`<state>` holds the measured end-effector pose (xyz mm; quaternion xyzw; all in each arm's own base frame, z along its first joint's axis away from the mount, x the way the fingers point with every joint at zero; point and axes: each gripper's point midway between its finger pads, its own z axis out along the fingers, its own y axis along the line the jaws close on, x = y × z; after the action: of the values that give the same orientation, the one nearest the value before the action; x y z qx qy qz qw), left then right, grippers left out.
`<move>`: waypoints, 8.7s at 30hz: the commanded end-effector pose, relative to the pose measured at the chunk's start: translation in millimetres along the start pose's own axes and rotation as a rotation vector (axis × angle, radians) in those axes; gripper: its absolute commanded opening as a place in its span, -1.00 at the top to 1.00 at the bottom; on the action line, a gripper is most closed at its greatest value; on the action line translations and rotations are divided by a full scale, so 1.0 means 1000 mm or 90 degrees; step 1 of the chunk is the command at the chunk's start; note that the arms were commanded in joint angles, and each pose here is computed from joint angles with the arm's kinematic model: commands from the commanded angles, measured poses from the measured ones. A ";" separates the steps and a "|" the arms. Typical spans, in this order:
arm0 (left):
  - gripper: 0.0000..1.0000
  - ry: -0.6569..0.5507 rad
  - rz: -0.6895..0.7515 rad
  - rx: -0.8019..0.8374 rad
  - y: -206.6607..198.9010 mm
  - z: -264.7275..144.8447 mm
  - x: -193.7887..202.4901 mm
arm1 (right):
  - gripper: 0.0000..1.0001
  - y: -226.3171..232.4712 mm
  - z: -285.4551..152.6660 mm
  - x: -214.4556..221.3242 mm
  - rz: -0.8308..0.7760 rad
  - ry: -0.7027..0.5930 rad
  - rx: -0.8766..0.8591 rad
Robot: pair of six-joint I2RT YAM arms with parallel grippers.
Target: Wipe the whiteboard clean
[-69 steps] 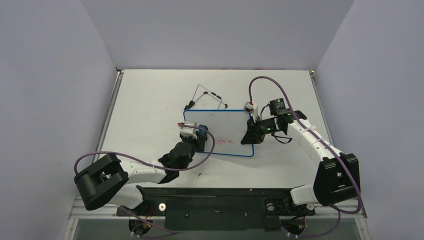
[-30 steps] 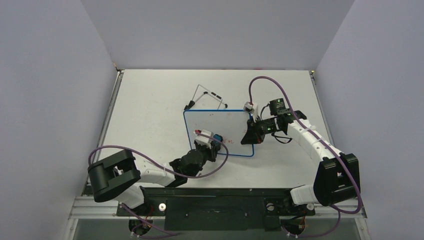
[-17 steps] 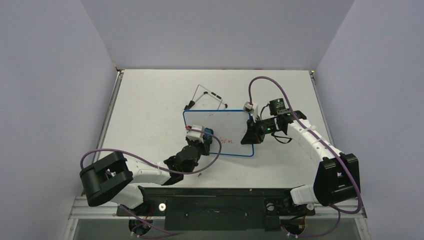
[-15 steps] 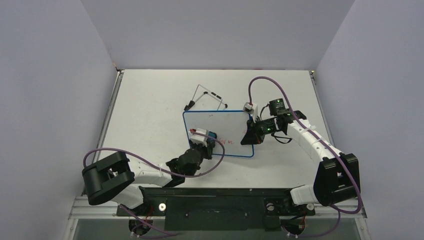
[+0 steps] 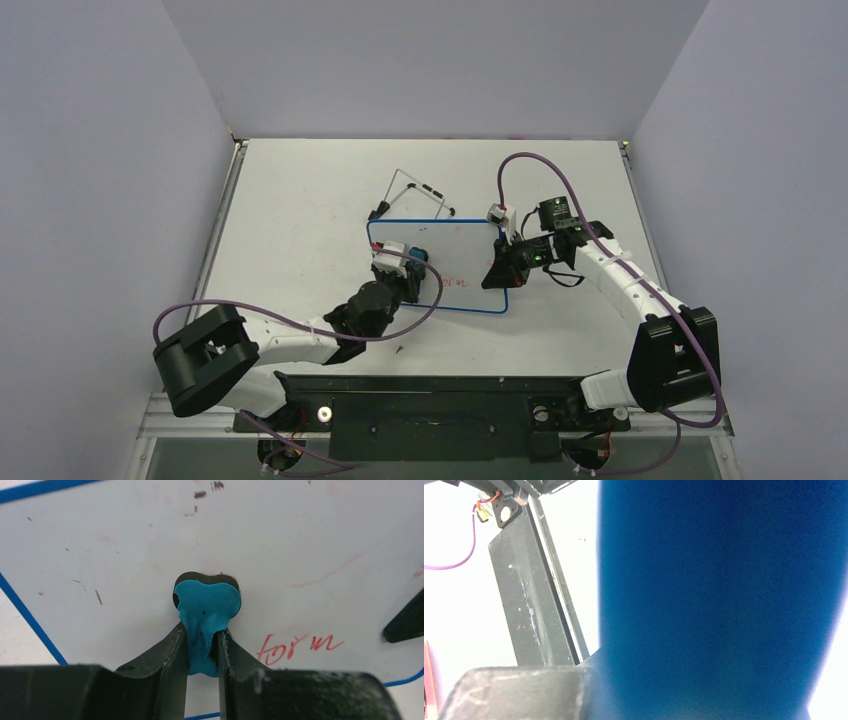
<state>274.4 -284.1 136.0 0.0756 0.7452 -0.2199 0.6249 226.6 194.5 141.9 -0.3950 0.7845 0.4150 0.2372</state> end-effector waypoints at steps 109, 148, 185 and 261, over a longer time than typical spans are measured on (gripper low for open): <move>1.00 -0.011 -0.001 0.030 -0.067 -0.012 0.024 | 1.00 0.007 -0.005 0.004 -0.016 0.008 -0.004; 1.00 -0.034 -0.006 -0.086 -0.065 0.010 0.009 | 1.00 0.009 -0.006 0.004 -0.018 0.006 -0.005; 1.00 -0.032 -0.013 -0.148 -0.031 0.028 -0.005 | 1.00 0.009 -0.006 0.003 -0.022 0.004 -0.004; 1.00 -0.023 -0.045 0.034 -0.032 0.004 0.004 | 1.00 0.005 -0.010 0.003 -0.016 -0.002 0.003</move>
<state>248.6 -336.4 137.1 0.1030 0.7351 -0.2829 0.6074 226.1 188.6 142.4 -0.3934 0.7859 0.4130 0.2387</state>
